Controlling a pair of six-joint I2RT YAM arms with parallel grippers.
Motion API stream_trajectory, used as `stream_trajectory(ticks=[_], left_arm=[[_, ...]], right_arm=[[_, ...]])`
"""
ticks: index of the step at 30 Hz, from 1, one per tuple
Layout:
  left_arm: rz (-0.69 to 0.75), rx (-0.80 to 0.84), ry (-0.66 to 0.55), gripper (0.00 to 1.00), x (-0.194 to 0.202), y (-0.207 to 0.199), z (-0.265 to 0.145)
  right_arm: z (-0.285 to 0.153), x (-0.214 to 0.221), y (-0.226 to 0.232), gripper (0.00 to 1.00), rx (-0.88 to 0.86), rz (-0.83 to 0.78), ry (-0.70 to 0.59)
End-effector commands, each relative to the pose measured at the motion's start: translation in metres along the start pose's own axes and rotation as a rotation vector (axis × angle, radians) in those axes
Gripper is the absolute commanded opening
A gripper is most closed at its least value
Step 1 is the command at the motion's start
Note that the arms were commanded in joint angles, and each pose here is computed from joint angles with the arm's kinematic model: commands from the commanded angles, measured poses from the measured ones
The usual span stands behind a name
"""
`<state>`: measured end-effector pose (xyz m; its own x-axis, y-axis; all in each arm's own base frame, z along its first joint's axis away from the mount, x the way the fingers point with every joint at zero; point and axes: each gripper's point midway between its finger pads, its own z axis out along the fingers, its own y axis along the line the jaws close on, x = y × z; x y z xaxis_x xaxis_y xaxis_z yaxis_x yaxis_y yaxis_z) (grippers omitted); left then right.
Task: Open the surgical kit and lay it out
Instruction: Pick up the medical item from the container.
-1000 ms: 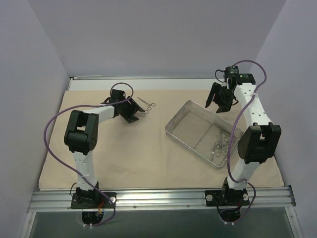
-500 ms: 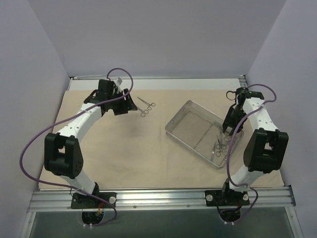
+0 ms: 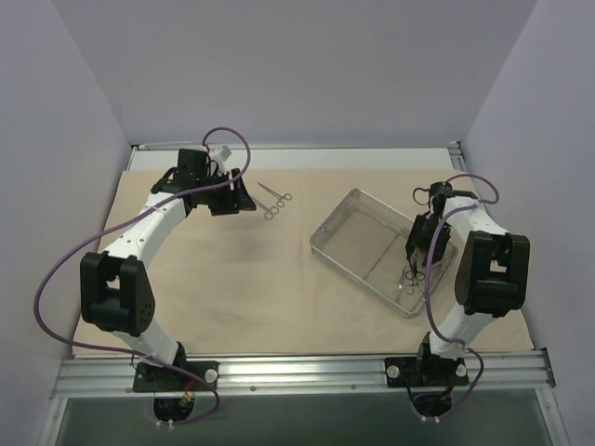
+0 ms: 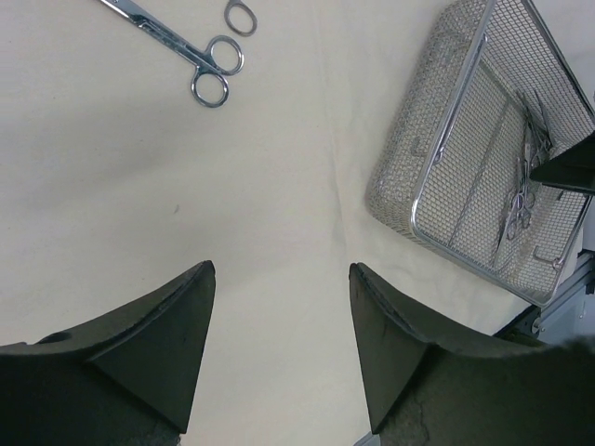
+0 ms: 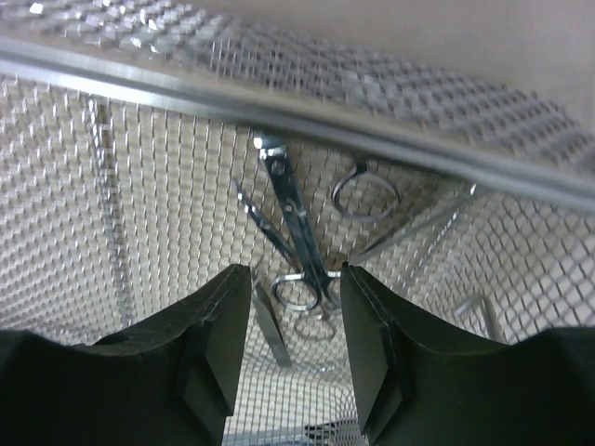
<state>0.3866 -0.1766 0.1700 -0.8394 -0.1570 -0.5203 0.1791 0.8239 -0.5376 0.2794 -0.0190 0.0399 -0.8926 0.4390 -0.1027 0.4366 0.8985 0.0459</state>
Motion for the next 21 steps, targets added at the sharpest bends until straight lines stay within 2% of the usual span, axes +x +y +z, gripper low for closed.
stream_trajectory(ticks=[1,8,10,11,12,13,19,21], left_arm=[[0.028,0.037,-0.035,0.68,-0.017,-0.009,-0.01],[0.002,0.026,-0.033,0.68,-0.017,-0.005,-0.013],[-0.003,0.023,-0.036,0.68,-0.016,-0.005,-0.015],[-0.004,0.022,-0.038,0.68,-0.016,-0.005,-0.016],[-0.003,0.022,-0.043,0.68,-0.017,-0.006,-0.018],[-0.003,0.019,-0.044,0.68,-0.017,-0.006,-0.02],[-0.018,0.052,-0.054,0.67,-0.023,-0.017,-0.025],[-0.028,0.099,-0.041,0.67,-0.022,-0.026,-0.024]], right_arm=[[0.016,-0.005,-0.008,0.43,0.051,-0.044,-0.007],[0.049,-0.008,-0.017,0.38,0.107,-0.104,0.034],[0.054,-0.005,-0.016,0.26,0.096,-0.107,0.06],[0.057,-0.001,-0.014,0.17,0.091,-0.106,0.085],[0.055,0.0,-0.011,0.04,0.084,-0.105,0.1],[0.05,0.0,-0.006,0.0,0.065,-0.106,0.096],[-0.015,-0.021,0.025,0.0,-0.013,-0.091,-0.019],[-0.032,-0.019,0.039,0.0,-0.067,-0.087,-0.021]])
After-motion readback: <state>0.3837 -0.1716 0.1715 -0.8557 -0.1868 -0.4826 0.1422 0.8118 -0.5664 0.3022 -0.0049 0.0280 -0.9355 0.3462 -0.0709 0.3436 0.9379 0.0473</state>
